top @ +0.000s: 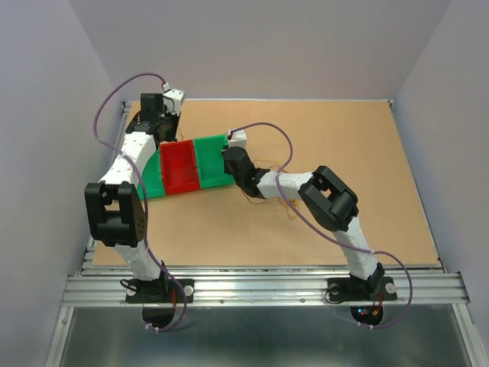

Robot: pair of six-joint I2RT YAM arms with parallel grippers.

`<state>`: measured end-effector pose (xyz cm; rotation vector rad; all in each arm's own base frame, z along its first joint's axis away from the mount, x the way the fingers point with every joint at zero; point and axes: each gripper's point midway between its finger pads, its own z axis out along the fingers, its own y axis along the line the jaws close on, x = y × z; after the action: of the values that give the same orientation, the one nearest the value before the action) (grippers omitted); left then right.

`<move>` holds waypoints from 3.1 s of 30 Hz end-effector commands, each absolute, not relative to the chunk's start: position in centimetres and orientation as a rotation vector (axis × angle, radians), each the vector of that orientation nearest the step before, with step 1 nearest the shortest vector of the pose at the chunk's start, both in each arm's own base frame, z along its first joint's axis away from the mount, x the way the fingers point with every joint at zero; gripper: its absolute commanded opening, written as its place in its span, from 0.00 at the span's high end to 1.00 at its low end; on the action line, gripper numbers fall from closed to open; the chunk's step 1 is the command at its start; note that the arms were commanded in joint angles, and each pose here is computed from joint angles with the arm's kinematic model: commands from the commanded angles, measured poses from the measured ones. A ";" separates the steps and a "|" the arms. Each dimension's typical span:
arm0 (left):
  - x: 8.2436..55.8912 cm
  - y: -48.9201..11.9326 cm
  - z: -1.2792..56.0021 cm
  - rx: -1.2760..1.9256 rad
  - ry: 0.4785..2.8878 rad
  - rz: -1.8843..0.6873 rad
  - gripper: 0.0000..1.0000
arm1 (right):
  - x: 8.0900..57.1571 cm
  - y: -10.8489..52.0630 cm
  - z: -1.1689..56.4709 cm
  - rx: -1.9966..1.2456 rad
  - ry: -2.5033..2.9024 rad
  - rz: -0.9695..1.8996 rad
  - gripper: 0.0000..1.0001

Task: Untangle the cables

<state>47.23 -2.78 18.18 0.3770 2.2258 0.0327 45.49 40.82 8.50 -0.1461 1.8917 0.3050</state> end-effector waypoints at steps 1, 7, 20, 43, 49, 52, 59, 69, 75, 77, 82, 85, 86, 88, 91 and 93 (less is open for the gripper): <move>48.4 -2.0 22.4 0.370 2.074 0.112 1.00 | 45.5 41.3 11.6 -0.114 1.827 0.381 0.99; 46.5 -3.3 25.0 0.399 1.948 0.042 1.00 | 45.5 41.1 11.6 -0.111 1.827 0.376 0.99; 40.4 -2.6 18.5 0.470 1.930 0.093 1.00 | 45.3 40.9 11.9 -0.099 1.819 0.382 1.00; 41.6 -3.0 7.4 0.507 2.373 0.027 1.00 | 44.8 42.1 11.7 -0.036 1.828 0.502 0.99; 41.9 -3.0 3.2 0.484 2.494 0.108 1.00 | 44.1 43.0 12.0 0.021 1.795 0.581 0.99; 42.1 -3.2 2.2 0.465 2.520 0.100 1.00 | 43.6 43.3 12.3 0.032 1.774 0.586 0.99; 42.9 -2.7 4.9 0.413 2.434 0.151 1.00 | 43.1 43.1 13.1 0.045 1.734 0.609 0.99; 44.2 -1.9 11.3 0.346 2.277 0.211 0.74 | 42.4 41.0 15.9 0.017 1.652 0.557 0.70; 44.5 -1.8 12.7 0.343 2.245 0.221 0.66 | 41.6 40.5 16.7 0.000 1.627 0.584 0.63; 44.4 -1.9 13.1 0.346 2.240 0.215 0.62 | 41.6 40.3 16.5 -0.004 1.629 0.580 0.60; 43.6 -2.0 13.7 0.351 2.239 0.200 0.60 | 41.1 39.8 16.9 -0.003 1.624 0.580 0.59; 43.3 -2.2 16.1 0.344 2.184 0.184 0.57 | 40.6 38.9 18.4 -0.005 1.601 0.579 0.55; 43.2 -2.4 16.8 0.344 2.169 0.173 0.55 | 40.4 38.8 18.7 -0.017 1.597 0.574 0.55; 42.8 -3.2 18.6 0.362 2.125 0.127 0.43 | 40.2 38.5 18.2 -0.084 1.632 0.523 0.43; 42.3 -6.0 20.0 0.434 2.091 0.032 0.29 | 40.5 37.3 18.9 -0.107 1.689 0.464 0.42; 42.2 -7.5 21.7 0.452 2.048 0.015 0.21 | 40.6 35.4 19.4 -0.101 1.721 0.456 0.42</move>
<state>42.16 -4.02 17.31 0.3948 2.1612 0.1080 40.27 37.45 15.99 -0.0977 1.7261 0.4707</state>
